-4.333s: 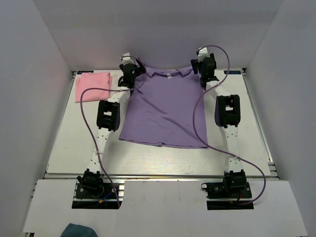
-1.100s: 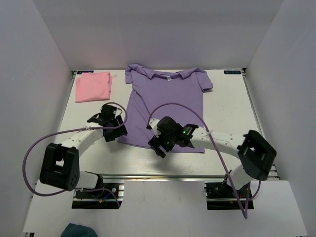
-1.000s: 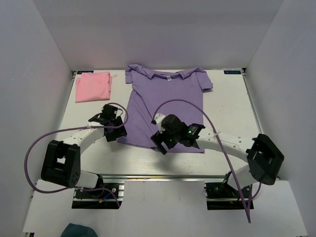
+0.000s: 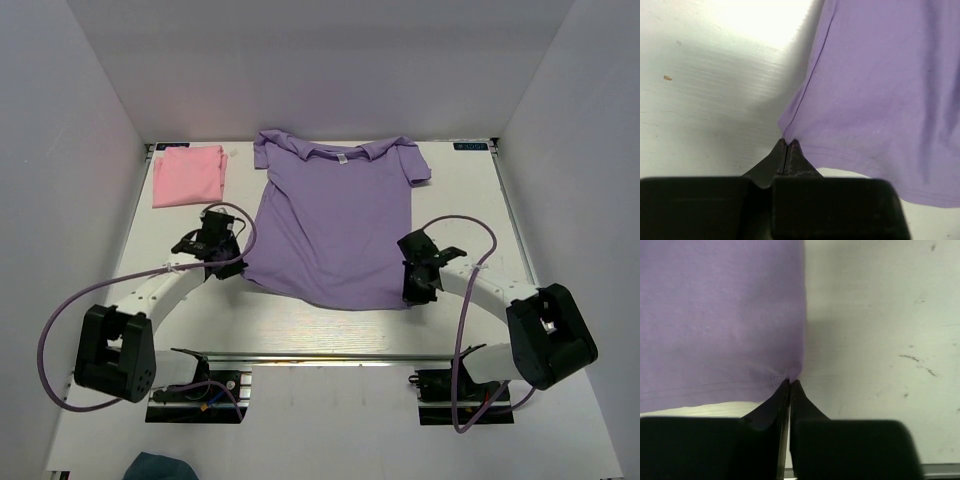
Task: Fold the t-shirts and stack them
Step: Flatten out the tshirt
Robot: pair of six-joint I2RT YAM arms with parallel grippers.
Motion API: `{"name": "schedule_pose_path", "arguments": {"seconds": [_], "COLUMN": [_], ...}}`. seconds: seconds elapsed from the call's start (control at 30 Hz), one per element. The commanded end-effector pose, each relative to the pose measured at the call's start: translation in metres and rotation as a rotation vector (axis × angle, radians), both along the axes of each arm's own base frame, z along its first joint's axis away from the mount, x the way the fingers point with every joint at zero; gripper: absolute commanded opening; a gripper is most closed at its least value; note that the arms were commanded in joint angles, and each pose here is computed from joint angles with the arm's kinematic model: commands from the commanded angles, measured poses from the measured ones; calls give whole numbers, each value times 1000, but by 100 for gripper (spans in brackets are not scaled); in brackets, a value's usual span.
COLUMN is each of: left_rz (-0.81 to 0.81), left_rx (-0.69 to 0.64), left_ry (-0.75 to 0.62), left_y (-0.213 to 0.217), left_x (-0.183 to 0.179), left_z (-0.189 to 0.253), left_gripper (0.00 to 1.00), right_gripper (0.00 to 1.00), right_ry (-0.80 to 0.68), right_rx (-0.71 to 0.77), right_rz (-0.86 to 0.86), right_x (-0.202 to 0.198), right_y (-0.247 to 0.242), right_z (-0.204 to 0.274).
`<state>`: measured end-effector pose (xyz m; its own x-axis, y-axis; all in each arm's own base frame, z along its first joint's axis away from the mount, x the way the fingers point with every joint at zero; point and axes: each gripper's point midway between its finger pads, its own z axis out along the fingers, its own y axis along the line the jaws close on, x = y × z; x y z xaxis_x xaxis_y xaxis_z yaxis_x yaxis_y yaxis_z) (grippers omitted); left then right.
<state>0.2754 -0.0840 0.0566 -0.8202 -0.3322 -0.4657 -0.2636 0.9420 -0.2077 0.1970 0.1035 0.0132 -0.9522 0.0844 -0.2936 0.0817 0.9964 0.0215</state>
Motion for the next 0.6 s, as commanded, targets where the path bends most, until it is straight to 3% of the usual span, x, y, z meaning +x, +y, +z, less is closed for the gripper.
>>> {"name": "schedule_pose_path", "arguments": {"seconds": [0.0, 0.1, 0.23, 0.37, 0.57], "left_rz": [24, 61, 242, 303, 320], "left_rx": [-5, 10, 74, 49, 73], "left_ry": [-27, 12, 31, 41, 406], "left_y": [2, 6, 30, 35, 30], "left_x": [-2, -6, -21, -30, -95], "left_z": [8, 11, 37, 50, -11], "left_gripper": [0, 0, 0, 0, 0], "right_gripper": [0, 0, 0, 0, 0], "right_ry": [18, 16, -45, -28, 236], "right_rx": [68, 85, 38, 44, 150], "right_rz": [30, 27, -27, -51, -88], "right_x": [1, 1, 10, -1, -58], "right_y": [14, 14, 0, -8, 3], "right_z": [-4, 0, 29, 48, 6]}}
